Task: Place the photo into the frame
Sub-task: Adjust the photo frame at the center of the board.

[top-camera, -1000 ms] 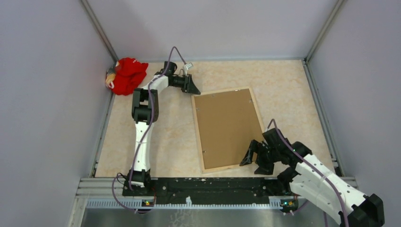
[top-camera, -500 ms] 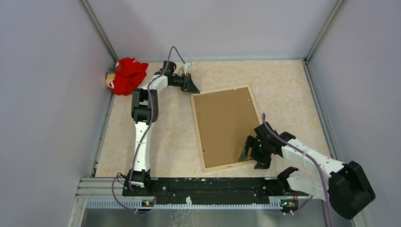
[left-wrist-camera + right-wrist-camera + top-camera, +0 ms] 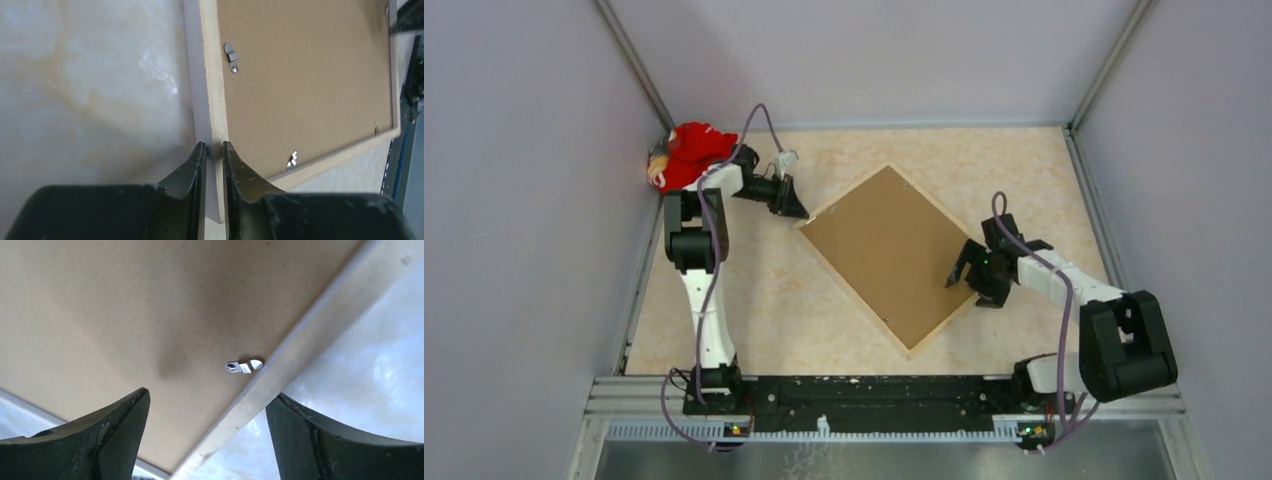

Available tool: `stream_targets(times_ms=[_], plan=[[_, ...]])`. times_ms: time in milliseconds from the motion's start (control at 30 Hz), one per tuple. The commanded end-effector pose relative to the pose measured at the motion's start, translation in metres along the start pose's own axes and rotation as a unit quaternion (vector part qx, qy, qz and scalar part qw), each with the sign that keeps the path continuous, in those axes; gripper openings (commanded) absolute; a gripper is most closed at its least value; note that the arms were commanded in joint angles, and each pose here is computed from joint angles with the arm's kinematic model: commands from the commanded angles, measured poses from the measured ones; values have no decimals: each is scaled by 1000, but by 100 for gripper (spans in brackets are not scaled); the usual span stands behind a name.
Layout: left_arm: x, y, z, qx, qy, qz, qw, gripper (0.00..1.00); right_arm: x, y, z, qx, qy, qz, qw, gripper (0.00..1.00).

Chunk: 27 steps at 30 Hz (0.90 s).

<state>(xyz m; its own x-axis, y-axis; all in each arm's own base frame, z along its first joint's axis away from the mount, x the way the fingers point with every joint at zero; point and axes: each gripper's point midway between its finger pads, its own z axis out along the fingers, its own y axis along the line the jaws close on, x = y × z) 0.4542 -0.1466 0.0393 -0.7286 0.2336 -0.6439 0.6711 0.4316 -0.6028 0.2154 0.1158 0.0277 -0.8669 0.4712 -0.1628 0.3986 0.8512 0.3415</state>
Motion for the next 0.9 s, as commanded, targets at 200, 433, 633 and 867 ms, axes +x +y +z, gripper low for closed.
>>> stream_targets(times_ms=[200, 433, 633, 867], plan=[[125, -90, -10, 70, 172, -64, 981, 28, -153, 70, 2, -66, -192, -48, 978, 84], [84, -86, -22, 65, 122, -65, 988, 33, -172, 65, -47, -34, -257, -55, 964, 84], [57, -63, -10, 57, 88, -88, 991, 31, -164, 103, -59, -95, -249, -55, 962, 83], [50, -47, -2, 49, 79, -94, 991, 26, -129, 184, -40, -223, -197, -88, 951, 83]])
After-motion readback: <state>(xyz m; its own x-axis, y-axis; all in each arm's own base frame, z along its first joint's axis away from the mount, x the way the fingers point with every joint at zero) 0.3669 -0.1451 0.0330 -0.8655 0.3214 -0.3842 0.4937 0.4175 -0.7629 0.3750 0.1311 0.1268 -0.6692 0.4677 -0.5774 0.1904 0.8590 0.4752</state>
